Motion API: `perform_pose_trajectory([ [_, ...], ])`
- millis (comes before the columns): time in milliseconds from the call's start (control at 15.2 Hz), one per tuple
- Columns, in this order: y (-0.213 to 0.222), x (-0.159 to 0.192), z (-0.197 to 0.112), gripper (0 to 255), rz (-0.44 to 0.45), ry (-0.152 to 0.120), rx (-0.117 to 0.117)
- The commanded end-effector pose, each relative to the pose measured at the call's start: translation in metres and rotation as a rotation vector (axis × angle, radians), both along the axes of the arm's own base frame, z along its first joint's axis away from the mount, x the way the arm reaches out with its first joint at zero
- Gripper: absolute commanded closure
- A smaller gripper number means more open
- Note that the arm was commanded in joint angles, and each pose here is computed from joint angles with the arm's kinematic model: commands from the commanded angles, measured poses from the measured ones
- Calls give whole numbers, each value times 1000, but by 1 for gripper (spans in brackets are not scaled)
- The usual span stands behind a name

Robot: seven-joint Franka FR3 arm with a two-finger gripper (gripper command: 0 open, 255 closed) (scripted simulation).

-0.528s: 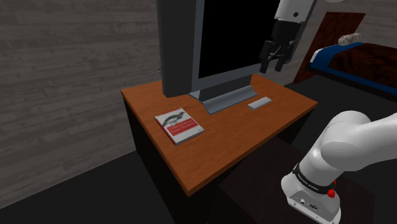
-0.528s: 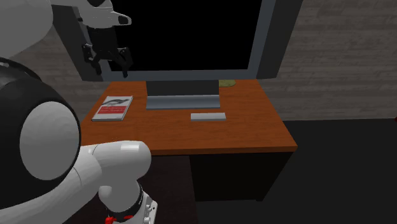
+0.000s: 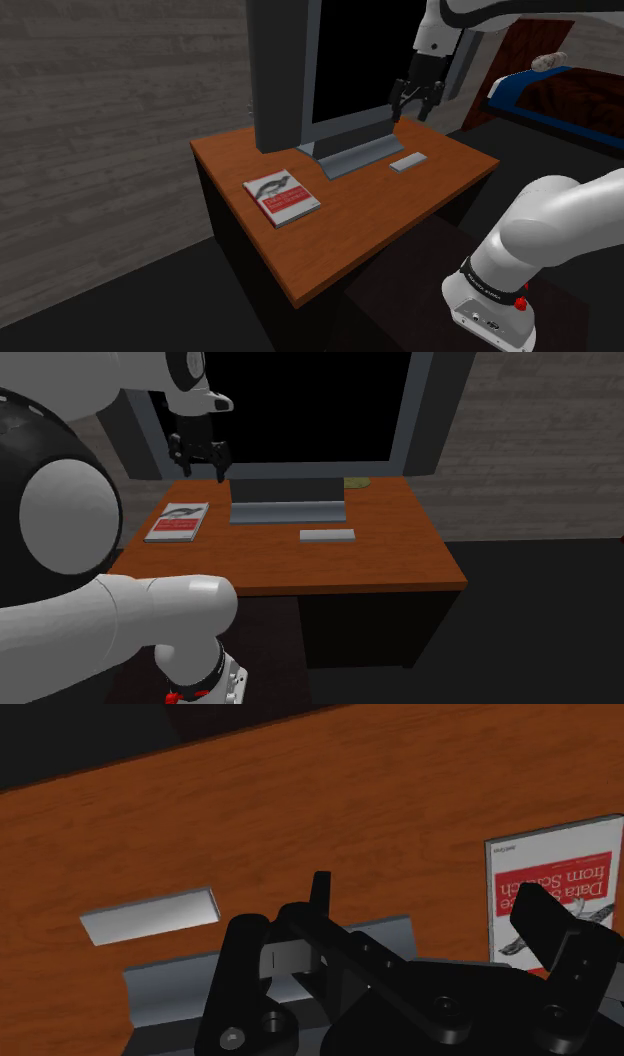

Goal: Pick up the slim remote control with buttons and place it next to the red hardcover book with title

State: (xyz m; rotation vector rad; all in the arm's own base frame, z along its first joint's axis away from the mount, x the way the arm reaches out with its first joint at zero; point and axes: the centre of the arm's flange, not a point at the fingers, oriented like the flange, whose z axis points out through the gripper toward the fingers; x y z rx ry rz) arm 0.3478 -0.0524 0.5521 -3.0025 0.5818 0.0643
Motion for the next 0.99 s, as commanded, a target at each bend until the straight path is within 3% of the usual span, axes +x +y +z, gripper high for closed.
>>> perform_pose_trajectory([
  [0, -12, 15, -15, 0, -64, 0, -7],
  [924, -133, 84, -126, 0, -498, 15, -50],
])
